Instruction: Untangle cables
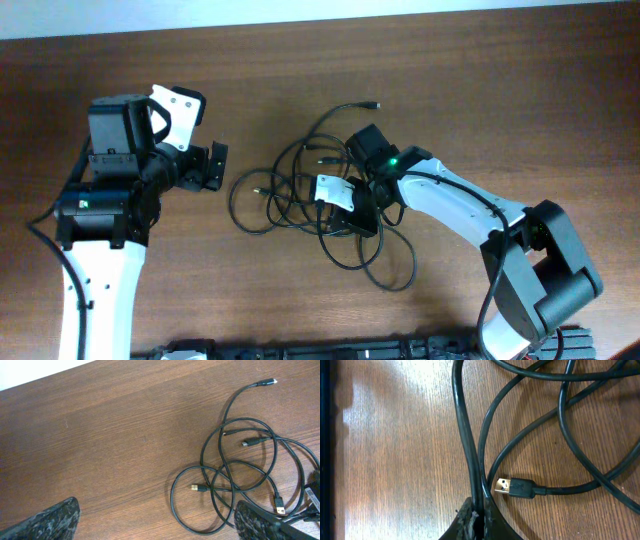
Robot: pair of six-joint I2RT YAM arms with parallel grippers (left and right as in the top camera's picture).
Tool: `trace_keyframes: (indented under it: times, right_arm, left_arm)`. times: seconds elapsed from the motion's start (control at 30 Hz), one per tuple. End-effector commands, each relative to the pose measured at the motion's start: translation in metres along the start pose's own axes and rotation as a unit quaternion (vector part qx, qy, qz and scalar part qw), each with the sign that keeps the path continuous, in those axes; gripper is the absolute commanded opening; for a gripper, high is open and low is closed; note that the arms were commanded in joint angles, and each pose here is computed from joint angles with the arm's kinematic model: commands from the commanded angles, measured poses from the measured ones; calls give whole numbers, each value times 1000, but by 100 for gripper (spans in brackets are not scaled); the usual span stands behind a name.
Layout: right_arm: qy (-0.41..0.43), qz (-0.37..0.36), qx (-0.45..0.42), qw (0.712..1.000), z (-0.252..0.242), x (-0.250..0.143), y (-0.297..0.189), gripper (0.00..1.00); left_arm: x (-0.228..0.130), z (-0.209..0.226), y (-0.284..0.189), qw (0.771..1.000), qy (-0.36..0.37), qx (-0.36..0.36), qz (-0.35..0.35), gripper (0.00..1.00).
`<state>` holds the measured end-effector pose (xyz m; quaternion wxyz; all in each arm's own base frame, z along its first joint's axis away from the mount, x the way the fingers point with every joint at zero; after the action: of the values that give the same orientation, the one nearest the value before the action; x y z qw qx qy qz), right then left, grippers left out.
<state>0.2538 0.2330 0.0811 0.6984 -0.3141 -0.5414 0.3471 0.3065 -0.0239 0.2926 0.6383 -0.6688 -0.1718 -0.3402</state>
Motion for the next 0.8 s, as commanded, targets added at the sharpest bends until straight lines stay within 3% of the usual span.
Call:
trace_keyframes:
  times: [0.0,0.23,0.4,0.63,0.77]
  right_arm:
    - [5,14,-5,1000,-1,-2,3,4]
    - [51,0,-85,995,-29,49,-47,4]
    - [31,-15,-184,982,-43,114,-135,4]
    - [-16,-120,-351,929,-29,198,-274,4]
    - [-20,-162,-436,885,-16,217,-334,4]
  left_arm:
    - [2,1,0,1000,6,-3,-3,99]
    - [2,1,0,1000,6,-3,-3,99]
    - [2,1,0,1000,6,-3,-3,99]
    - [2,1,0,1000,6,-3,-3,99]
    - [2,1,0,1000,6,-3,-3,99]
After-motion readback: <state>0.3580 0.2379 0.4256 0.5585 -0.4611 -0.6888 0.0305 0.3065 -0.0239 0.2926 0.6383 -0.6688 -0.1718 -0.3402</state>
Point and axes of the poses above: each gripper's point midway between its finger pads, its own y axis out along the fingers, its own z axis along the line the jaws close on, x = y × z, the point moved 4 cm from there along -y, back along the fingers, and after that the axes turned 5 degrees about -y, right-handed, at the moved point
